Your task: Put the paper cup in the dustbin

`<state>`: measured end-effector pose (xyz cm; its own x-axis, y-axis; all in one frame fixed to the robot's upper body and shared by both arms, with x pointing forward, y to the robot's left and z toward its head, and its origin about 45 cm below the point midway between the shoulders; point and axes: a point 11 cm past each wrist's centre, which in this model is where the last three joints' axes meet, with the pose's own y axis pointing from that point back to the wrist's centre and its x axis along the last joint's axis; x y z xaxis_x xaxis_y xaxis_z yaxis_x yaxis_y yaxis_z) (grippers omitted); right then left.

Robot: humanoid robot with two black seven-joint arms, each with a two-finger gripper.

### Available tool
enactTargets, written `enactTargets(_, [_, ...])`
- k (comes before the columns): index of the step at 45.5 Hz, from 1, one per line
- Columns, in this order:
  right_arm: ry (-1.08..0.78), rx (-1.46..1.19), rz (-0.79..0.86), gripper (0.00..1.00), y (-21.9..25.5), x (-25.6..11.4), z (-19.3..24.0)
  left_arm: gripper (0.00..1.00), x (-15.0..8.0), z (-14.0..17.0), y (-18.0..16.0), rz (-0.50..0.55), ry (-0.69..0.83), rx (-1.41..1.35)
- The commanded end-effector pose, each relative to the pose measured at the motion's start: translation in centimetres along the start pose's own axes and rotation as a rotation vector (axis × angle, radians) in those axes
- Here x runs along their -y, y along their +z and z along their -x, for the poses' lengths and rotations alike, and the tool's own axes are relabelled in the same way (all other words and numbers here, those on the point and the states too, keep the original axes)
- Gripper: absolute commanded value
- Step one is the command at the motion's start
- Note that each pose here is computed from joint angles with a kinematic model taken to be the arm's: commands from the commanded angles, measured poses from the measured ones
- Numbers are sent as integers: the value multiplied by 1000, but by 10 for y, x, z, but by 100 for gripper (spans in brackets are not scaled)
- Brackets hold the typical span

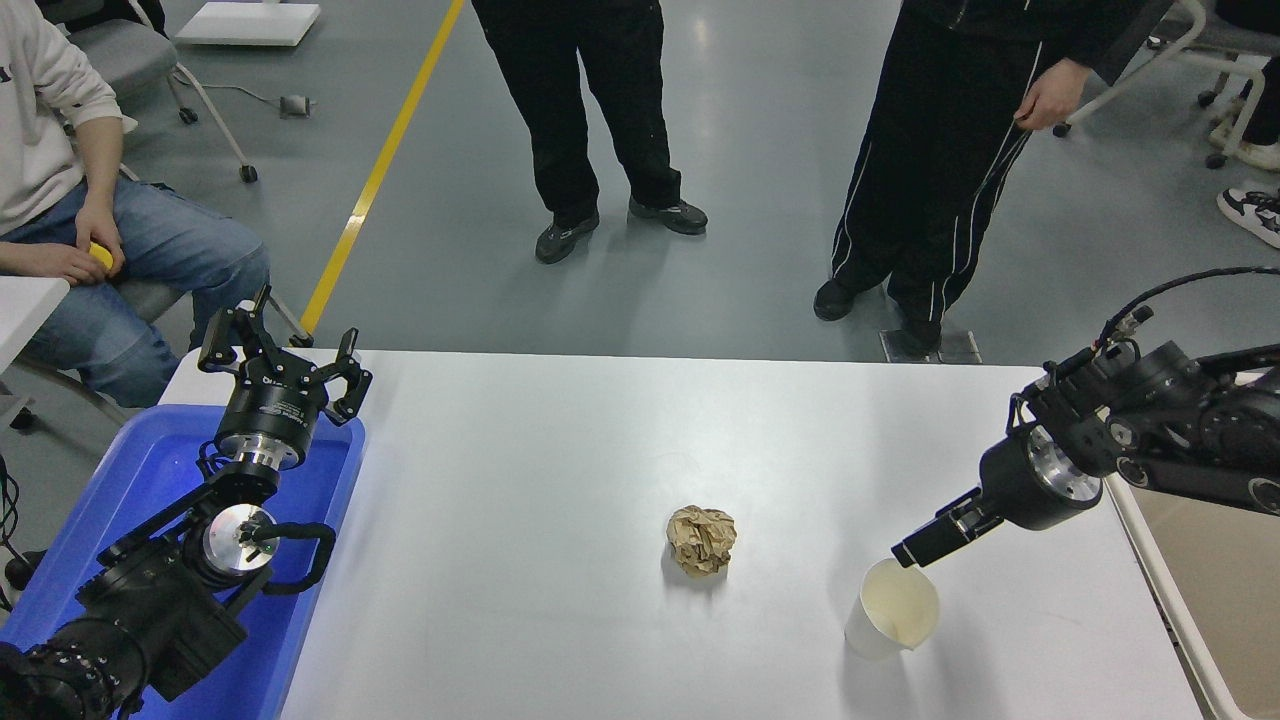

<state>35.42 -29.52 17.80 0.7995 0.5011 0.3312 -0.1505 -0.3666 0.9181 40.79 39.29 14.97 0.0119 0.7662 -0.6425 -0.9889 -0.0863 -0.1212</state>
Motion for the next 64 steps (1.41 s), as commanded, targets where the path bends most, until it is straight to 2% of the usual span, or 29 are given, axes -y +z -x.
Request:
enactTargets(1, [-15, 23, -14, 99, 2, 14, 18, 100, 0, 0, 0, 0, -1, -1])
enactTargets(20, [2, 80, -17, 98, 11, 35, 40, 100, 0, 0, 0, 0, 0, 0])
enactTargets(26, [11, 89, -18, 87, 13, 42, 48, 100, 0, 0, 0, 0, 0, 0])
enactTargets(30, [10, 101, -11, 77, 17, 44, 54, 100, 0, 0, 0, 0, -1, -1])
enactTargets(33, [11, 106, -18, 60, 16, 46, 56, 100, 0, 0, 0, 0, -1, -1])
enactTargets(35, [8, 106, -19, 44, 16, 47, 58, 100, 0, 0, 0, -1, 0, 1])
enactTargets(39, [3, 105, -11, 0, 19, 46, 58, 100, 0, 0, 0, 0, -1, -1])
enactTargets(64, [2, 106, -8, 0, 20, 44, 57, 100, 0, 0, 0, -1, -2, 0])
